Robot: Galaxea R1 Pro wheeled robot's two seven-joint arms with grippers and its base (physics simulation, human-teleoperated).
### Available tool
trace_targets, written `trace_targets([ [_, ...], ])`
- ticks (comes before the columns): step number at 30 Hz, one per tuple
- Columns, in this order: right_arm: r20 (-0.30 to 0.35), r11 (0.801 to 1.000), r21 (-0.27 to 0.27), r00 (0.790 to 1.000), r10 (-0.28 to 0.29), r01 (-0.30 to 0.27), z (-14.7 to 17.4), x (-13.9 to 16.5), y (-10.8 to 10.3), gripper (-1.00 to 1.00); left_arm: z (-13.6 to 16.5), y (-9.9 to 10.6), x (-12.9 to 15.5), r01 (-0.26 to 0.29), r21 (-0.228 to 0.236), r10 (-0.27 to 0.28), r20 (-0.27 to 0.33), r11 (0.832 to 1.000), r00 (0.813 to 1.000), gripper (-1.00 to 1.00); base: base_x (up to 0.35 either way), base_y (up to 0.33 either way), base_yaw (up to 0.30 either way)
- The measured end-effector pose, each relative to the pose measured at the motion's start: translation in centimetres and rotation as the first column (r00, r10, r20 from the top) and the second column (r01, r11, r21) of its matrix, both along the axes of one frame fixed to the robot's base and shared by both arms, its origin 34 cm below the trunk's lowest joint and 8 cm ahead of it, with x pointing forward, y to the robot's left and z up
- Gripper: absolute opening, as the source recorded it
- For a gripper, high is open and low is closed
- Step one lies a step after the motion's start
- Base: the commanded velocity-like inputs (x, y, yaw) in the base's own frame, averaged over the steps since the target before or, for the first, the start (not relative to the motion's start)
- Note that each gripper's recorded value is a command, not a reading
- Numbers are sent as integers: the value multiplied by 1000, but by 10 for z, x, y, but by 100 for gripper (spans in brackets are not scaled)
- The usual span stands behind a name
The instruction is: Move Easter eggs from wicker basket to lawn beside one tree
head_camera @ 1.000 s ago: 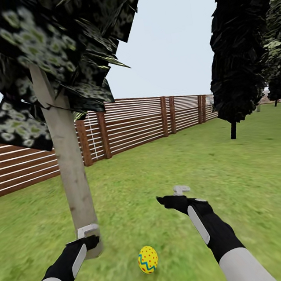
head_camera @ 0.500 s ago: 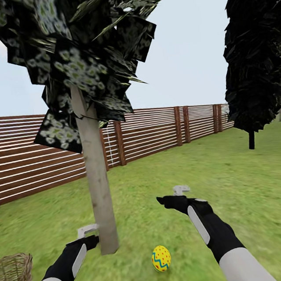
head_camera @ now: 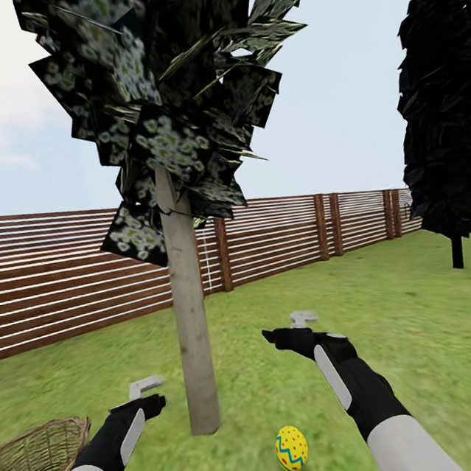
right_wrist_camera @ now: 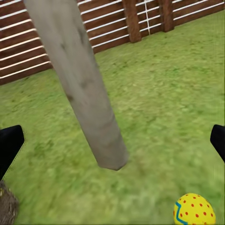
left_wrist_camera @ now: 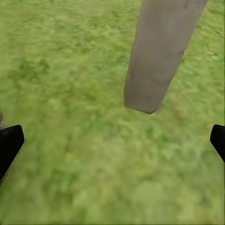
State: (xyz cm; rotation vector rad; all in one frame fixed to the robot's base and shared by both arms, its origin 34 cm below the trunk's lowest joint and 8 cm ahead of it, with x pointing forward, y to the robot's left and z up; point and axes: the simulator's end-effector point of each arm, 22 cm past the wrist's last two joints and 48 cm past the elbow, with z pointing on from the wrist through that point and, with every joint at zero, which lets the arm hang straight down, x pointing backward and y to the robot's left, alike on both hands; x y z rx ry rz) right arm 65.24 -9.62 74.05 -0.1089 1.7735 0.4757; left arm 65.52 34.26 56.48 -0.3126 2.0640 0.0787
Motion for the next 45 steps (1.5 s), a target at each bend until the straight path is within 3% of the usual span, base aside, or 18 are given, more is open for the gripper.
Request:
trace_targets([
  [10, 54, 1000, 0, 999, 0, 0, 31, -13, 0, 100, 32, 0, -4, -2, -1, 2, 54, 1000, 999, 100, -1, 0, 191],
  [22, 60, 1000, 3, 998, 4, -4, 62, -7, 1, 100, 61, 2, 3, -6, 0, 6, 57, 1000, 998, 100, 0, 0, 104],
  [45, 60, 1000, -12, 998, 9, -8, 112, 5, 4, 100, 112, 2, 16, -3, -3, 3, 58, 1000, 998, 100, 0, 0, 281],
])
